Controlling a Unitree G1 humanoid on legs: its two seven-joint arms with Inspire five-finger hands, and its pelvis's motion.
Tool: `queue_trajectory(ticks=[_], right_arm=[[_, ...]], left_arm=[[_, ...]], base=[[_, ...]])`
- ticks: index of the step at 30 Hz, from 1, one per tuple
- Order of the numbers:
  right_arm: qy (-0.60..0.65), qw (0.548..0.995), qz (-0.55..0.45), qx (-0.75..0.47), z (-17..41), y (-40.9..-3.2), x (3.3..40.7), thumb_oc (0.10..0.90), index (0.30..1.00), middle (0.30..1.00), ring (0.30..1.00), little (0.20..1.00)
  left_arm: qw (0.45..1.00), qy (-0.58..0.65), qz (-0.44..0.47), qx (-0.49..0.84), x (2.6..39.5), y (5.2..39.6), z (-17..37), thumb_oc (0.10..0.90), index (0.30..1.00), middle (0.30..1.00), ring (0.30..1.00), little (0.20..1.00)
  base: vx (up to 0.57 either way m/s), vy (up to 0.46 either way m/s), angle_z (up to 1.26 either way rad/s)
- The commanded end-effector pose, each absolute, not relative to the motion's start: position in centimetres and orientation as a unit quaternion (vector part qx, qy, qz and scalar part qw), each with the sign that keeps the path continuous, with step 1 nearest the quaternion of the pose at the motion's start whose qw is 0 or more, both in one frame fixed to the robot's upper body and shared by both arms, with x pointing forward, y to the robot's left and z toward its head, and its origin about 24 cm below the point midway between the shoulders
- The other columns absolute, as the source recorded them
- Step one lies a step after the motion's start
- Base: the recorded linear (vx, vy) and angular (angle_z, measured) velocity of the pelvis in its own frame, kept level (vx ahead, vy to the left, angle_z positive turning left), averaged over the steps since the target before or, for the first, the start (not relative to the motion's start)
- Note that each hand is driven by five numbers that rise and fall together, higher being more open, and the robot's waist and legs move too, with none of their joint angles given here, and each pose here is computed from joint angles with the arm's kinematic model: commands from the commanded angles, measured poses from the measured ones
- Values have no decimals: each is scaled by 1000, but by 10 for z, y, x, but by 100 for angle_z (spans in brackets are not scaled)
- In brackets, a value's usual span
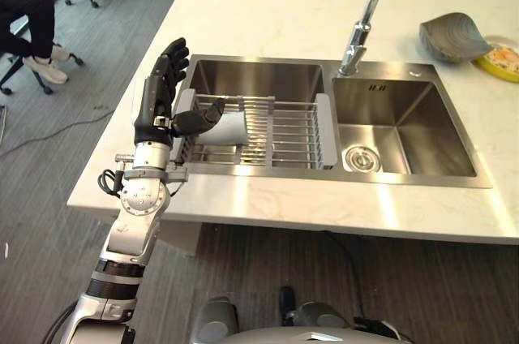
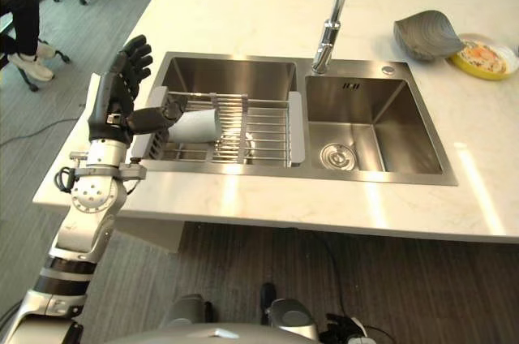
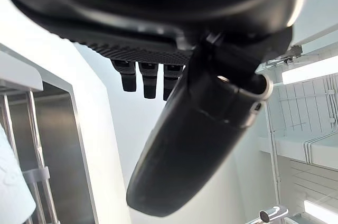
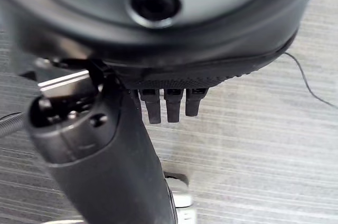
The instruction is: Place the dishes in the dishwasher.
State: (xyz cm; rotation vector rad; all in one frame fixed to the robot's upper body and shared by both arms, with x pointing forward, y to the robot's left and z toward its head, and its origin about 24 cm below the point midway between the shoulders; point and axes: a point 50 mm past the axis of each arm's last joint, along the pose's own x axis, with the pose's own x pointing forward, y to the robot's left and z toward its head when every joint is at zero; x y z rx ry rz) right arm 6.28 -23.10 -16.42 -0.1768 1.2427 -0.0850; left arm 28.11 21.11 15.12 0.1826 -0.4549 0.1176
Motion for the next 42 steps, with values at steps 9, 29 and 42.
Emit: queue_trajectory(ticks=[9,29,42], right_arm=[[635,767,-54,-71,-166,-245,6,800,900,900,900,900],[678,730,-74,-35,-162,-261,-28,800,900,900,900,900],[695,711,-96,-39,-157,-273,-44,800,900,900,900,900]], left_arm=[[950,-292,34,102,282,214,179,800,900,900,900,900],[896,-275,-184,297,272,193,200,800,900,900,900,900],[871,-176,-125,441,296,222,165,800,900,900,900,900]], base=[[62,105,-24],[22,28,-1],[0,0,0]])
